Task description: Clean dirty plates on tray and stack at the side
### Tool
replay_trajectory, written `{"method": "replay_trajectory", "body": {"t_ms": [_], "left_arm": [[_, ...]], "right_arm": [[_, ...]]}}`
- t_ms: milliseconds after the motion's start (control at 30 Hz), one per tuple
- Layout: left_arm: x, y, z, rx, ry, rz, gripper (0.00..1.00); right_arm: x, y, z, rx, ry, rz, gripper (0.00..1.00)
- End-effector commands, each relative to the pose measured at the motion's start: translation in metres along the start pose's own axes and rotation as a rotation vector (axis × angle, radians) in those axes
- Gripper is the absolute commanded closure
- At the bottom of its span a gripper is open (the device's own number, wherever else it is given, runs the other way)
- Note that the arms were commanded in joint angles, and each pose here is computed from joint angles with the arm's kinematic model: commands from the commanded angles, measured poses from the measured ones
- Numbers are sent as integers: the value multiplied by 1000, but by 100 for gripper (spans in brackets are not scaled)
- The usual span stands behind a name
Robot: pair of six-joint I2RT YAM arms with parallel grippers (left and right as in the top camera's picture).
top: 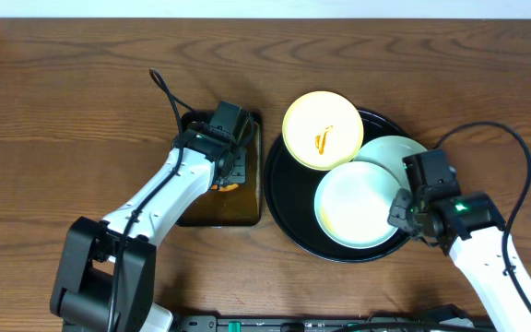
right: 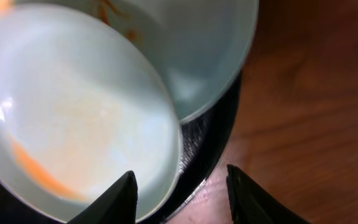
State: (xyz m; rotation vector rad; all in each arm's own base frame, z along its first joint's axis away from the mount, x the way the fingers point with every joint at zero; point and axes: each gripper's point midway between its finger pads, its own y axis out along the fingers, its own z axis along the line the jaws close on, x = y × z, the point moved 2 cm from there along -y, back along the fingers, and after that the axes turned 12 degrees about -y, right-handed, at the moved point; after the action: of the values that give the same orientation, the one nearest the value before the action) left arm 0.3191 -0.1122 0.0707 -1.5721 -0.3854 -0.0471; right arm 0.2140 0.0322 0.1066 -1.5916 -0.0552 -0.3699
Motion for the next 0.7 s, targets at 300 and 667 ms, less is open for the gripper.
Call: {"method": "replay_trajectory", "body": {"t_ms": [300,667], "left_arm": [[1,0,1,1,-8,-2,92],[1,0,1,1,-8,-2,92]], "right_arm": [[-37,58,16,163,136,69,57],[-32,74,20,206,161,-13,63]]}}
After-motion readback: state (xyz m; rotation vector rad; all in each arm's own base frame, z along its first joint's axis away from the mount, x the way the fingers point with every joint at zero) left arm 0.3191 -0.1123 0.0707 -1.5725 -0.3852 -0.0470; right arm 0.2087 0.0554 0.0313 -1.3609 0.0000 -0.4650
